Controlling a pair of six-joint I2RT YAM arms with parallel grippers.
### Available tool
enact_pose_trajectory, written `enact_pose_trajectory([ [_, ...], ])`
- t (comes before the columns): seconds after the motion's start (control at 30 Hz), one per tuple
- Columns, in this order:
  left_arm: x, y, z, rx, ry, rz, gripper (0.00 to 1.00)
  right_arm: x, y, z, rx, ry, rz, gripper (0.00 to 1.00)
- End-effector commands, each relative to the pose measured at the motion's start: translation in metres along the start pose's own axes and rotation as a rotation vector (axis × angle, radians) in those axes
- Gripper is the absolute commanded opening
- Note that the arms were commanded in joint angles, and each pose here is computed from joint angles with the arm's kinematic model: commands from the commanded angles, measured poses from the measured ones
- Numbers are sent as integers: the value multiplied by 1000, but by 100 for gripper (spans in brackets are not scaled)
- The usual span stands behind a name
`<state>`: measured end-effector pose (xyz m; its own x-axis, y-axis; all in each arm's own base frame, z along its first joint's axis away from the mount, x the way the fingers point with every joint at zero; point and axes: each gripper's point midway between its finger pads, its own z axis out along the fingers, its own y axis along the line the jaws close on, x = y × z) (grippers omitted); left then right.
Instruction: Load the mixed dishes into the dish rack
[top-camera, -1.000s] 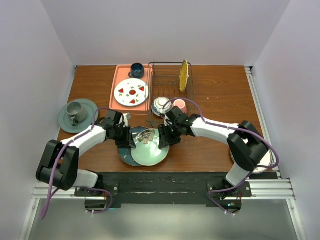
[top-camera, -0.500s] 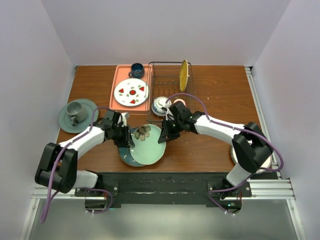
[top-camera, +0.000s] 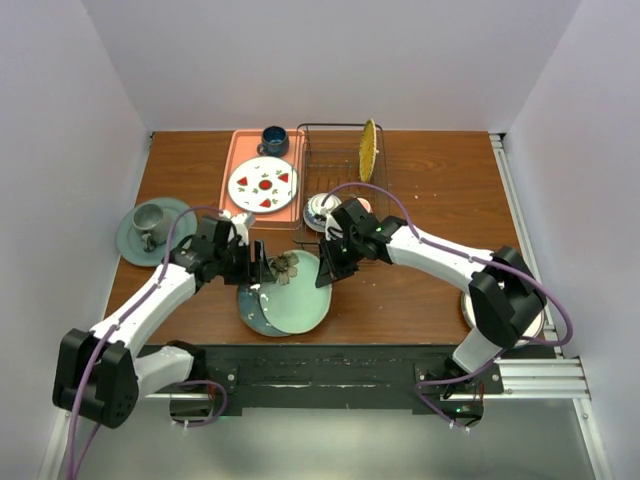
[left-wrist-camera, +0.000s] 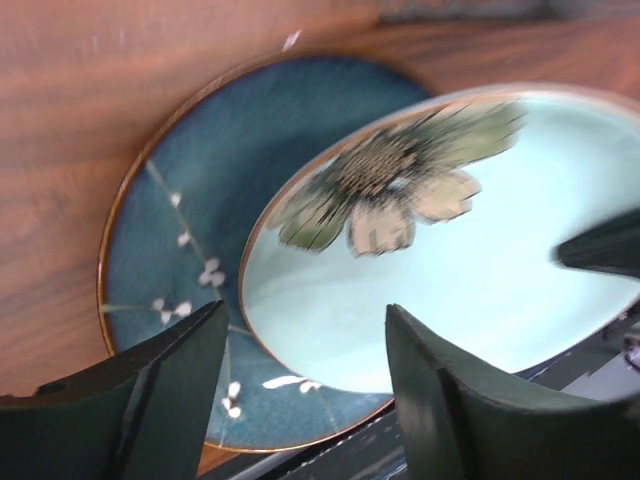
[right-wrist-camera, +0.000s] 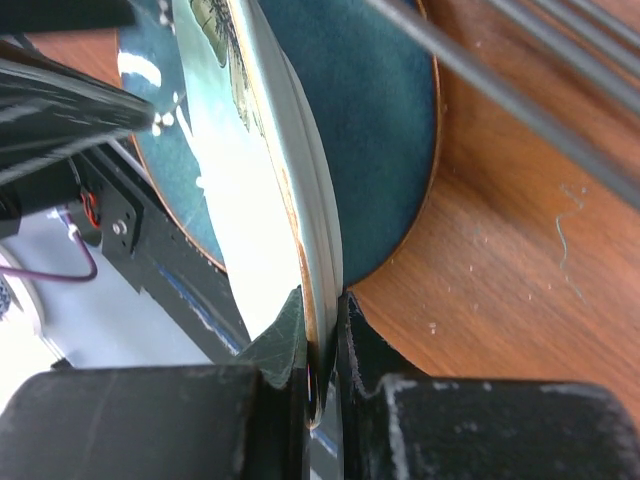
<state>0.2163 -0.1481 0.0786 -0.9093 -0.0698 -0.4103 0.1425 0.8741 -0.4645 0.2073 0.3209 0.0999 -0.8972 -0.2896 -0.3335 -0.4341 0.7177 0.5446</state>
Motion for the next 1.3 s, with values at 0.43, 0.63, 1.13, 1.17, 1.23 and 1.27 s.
enact_pose_trajectory([
  [0.43, -89, -66, -105, 90, -364, 265, 98, -58, 87, -77, -206, -167, -109, 0],
  [0.63, -99, -86, -123, 171, -466, 391, 100, -83, 97, -104, -233, -272, -99, 0],
  [1.13, -119, -94, -133, 256, -683, 157, 100, -130, 95, -191, -322, -534, 33, 0],
  [1.17, -120, -95, -132, 269, -689, 149, 100, -130, 97, -196, -329, -543, 31, 0],
  [1.23, -122, -96, -125, 290, -680, 113, 100, -130, 102, -202, -356, -552, 30, 0],
  [1.27, -122, -99, -124, 307, -673, 109, 100, -131, 104, -205, -366, -557, 29, 0],
])
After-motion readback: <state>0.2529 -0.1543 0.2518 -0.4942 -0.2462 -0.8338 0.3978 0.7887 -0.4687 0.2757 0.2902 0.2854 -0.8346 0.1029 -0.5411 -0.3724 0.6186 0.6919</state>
